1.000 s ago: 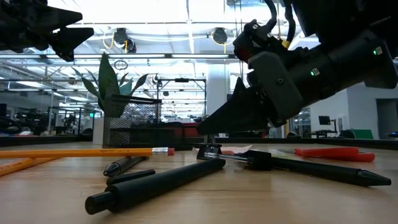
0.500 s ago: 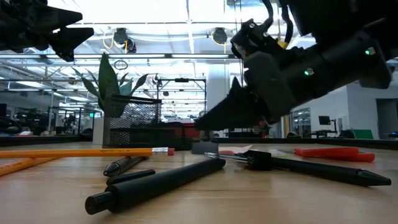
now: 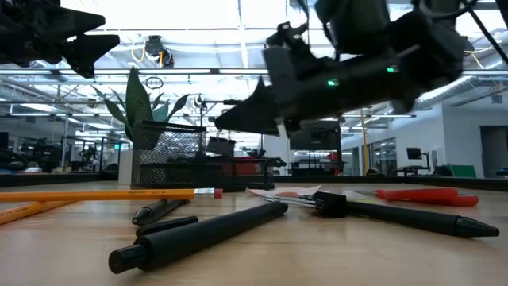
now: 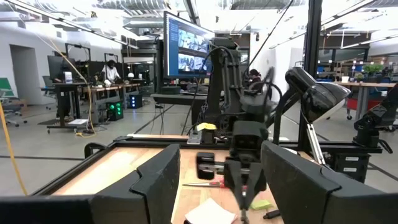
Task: Pick and place office supplies into organizer
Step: Put the black binder clip into the black desk organizer
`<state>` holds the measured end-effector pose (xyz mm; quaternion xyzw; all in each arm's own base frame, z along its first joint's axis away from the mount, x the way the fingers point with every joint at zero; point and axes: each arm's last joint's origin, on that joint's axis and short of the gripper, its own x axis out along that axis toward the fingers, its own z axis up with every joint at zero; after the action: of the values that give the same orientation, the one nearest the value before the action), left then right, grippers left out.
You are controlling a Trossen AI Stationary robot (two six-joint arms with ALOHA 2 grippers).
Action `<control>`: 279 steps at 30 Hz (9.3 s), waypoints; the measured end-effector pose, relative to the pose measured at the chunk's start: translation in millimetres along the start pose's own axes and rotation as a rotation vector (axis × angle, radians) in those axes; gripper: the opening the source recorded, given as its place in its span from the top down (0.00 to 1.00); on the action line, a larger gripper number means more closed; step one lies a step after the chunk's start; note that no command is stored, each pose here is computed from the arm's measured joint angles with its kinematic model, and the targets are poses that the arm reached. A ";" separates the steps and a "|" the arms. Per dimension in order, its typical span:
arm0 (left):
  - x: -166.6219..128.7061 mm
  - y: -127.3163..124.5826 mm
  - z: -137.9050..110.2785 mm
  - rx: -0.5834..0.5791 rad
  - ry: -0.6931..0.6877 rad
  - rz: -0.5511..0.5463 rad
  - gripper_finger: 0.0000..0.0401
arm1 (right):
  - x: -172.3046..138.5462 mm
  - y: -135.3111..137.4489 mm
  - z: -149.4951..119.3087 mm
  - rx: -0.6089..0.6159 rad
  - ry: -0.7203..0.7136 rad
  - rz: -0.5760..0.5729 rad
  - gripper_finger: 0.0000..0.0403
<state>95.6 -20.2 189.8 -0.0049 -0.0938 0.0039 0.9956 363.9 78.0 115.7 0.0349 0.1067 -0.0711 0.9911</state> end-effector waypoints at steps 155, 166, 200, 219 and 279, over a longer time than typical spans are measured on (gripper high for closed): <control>-39.4 -137.2 -77.7 -0.137 0.570 -0.485 0.43 | 43.1 17.7 -1.5 -0.193 0.113 0.096 0.68; -34.6 -161.5 -94.3 -0.121 0.655 -0.455 0.43 | 43.2 17.8 -0.3 -0.189 0.102 0.096 0.68; -33.3 -159.4 -101.6 -0.115 0.667 -0.399 0.94 | 44.1 15.5 0.2 -0.186 0.100 0.091 0.68; 25.0 -122.8 -79.4 -0.138 0.374 0.124 0.99 | 42.6 11.8 3.7 -0.224 0.060 -0.165 0.68; 29.6 -113.6 -17.1 -0.269 0.195 -0.066 0.13 | 105.3 46.8 -8.6 -0.240 0.175 0.381 0.41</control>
<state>128.7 -133.7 179.8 -0.1354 0.0035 -0.0417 0.9899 470.9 110.9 87.1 -0.0574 0.1913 0.1338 0.9707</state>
